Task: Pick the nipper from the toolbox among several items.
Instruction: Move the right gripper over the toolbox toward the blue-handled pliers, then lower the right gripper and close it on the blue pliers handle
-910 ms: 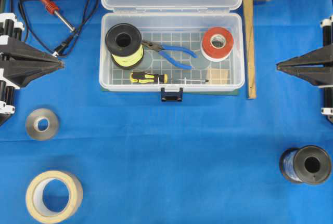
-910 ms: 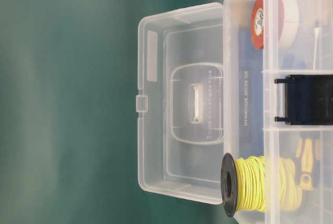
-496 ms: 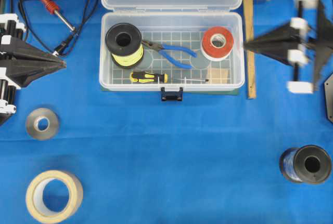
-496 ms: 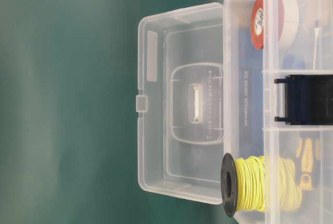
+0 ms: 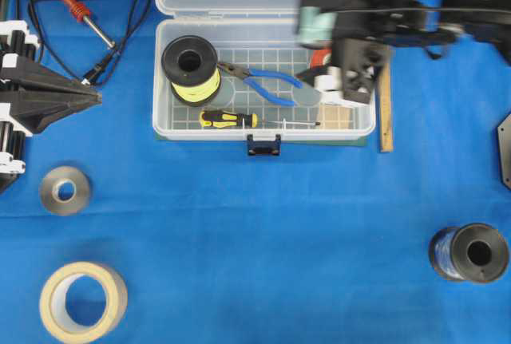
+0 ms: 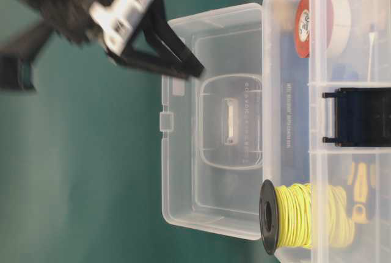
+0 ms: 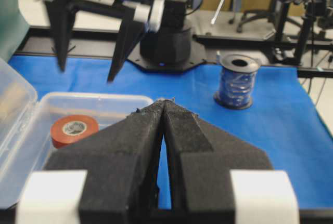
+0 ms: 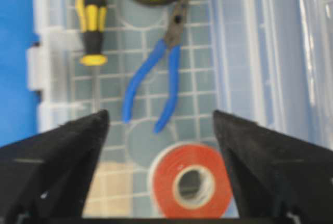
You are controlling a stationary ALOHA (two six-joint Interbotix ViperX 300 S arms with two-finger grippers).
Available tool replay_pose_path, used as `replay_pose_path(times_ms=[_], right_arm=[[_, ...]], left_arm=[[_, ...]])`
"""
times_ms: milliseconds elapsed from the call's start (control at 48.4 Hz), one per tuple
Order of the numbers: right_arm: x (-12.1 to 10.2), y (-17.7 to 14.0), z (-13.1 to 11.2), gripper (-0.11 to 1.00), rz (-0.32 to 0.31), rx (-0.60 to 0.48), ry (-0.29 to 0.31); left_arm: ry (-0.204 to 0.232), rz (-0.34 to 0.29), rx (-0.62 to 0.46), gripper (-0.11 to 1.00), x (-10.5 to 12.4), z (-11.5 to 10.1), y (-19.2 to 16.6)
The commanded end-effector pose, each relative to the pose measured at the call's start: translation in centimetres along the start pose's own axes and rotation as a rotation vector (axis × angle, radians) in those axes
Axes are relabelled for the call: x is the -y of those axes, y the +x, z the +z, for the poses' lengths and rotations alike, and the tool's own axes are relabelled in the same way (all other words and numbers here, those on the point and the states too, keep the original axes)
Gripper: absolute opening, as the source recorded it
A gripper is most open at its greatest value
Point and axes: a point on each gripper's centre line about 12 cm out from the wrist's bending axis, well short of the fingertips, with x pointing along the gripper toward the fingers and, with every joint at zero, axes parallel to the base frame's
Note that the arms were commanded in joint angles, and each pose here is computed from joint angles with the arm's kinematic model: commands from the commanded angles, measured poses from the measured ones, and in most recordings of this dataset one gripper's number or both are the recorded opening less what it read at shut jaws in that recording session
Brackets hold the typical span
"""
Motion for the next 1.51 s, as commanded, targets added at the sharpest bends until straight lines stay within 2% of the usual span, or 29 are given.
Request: replay_pose_path(times_ms=[0,124,290,496,724,869,1034,1158,1324,1489], right_arm=[[0.4,0.8,1.6,0.76,-0.016,-0.015,-0.012],[0.7,3.6,1.6,0.69,-0.023,-0.074,-0.011],[1.4,7.3,0.5,0.7,-0.029,-0.147,0.005],[1.5,11.0,-0.7,0.69,-0.026,-0.177,0.012],[1.8,13.5,-1.6,0.66,-0.027,-0.188,0.018],[1.7,14.8,-2.6,0.55,-0.025,-0.212,0.018],[1.6,15.5,-3.4,0.34,-0.022,-0.221,0.014],[1.6,15.5,-3.4,0.14,-0.021,-0.218,0.017],[1.6,14.7,-2.8,0.14,-0.021,-0.197,0.025],[1.8,11.1,-0.6,0.14,-0.026,-0.108,0.039]], left_arm=[[-0.001,0.002,0.003,0.0,0.0,0.2,0.2],[-0.001,0.002,0.003,0.0,0.0,0.2,0.2],[-0.003,0.002,-0.003,0.0,0.0,0.1,0.3],[-0.001,0.002,-0.008,0.0,0.0,-0.1,0.3],[-0.006,0.002,-0.017,0.0,0.0,-0.2,0.3],[-0.018,0.001,-0.026,0.0,0.0,-0.4,0.3],[-0.024,0.003,-0.032,0.0,0.0,-0.5,0.2],[-0.023,0.003,-0.028,0.0,0.0,-0.3,0.2],[-0.023,0.002,-0.024,0.0,0.0,-0.3,0.1],[-0.023,0.002,-0.023,0.0,0.0,-0.2,0.1]])
